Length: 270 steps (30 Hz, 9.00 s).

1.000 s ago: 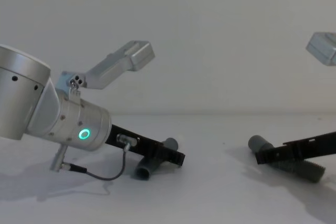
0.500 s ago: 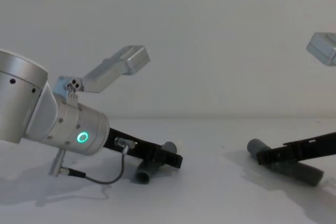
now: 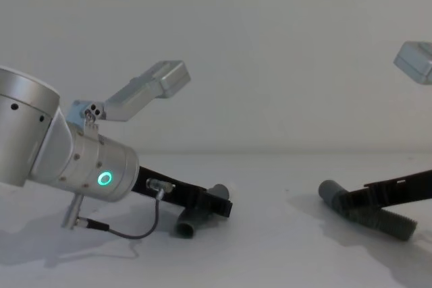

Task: Use both hands to pick up one end of the pipe from the table, align the ends, and insert them.

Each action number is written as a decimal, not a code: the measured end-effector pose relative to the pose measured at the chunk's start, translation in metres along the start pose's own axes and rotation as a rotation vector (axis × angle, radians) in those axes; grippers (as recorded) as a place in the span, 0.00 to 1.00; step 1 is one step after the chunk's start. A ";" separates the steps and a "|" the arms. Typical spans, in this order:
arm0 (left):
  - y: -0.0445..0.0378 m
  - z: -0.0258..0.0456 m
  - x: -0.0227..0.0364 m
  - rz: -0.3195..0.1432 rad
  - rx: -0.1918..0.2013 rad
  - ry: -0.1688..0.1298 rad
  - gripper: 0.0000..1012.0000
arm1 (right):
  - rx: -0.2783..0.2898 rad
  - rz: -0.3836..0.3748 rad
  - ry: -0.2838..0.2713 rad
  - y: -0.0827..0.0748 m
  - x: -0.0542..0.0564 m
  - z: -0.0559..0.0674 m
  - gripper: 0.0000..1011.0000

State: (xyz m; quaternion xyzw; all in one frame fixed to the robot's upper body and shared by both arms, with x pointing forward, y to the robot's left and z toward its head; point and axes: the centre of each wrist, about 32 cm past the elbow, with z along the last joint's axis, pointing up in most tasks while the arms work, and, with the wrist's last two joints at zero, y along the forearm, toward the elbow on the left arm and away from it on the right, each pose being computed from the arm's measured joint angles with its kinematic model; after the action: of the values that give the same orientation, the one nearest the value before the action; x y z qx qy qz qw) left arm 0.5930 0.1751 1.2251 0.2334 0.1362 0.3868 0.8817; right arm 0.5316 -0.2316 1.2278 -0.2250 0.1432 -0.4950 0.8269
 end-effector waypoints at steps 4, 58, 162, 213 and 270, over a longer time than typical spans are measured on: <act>-0.0003 -0.0007 0.0000 0.000 0.002 0.002 0.86 | 0.000 0.000 0.000 0.000 0.000 0.000 0.34; -0.0011 -0.0038 0.0004 0.000 0.008 0.008 0.57 | -0.001 0.001 0.000 0.000 0.000 0.000 0.85; 0.0102 0.0214 0.0014 0.024 0.032 -0.185 0.37 | 0.040 -0.070 -0.103 -0.003 0.000 -0.001 0.29; 0.0535 0.1146 -0.0097 0.229 -0.050 -1.323 0.37 | 0.569 -0.255 -0.845 -0.026 0.036 -0.013 0.29; 0.0644 0.0908 -0.0273 0.175 -0.276 -1.618 0.37 | 0.594 -0.180 -1.547 -0.041 0.088 -0.008 0.29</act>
State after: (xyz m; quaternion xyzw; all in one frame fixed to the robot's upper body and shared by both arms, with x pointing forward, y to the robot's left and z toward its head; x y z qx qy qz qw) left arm 0.5733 0.1651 1.3376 0.3390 -0.6082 0.1798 0.6949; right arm 0.5383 -0.3274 1.2407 -0.2847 -0.6202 -0.2821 0.6743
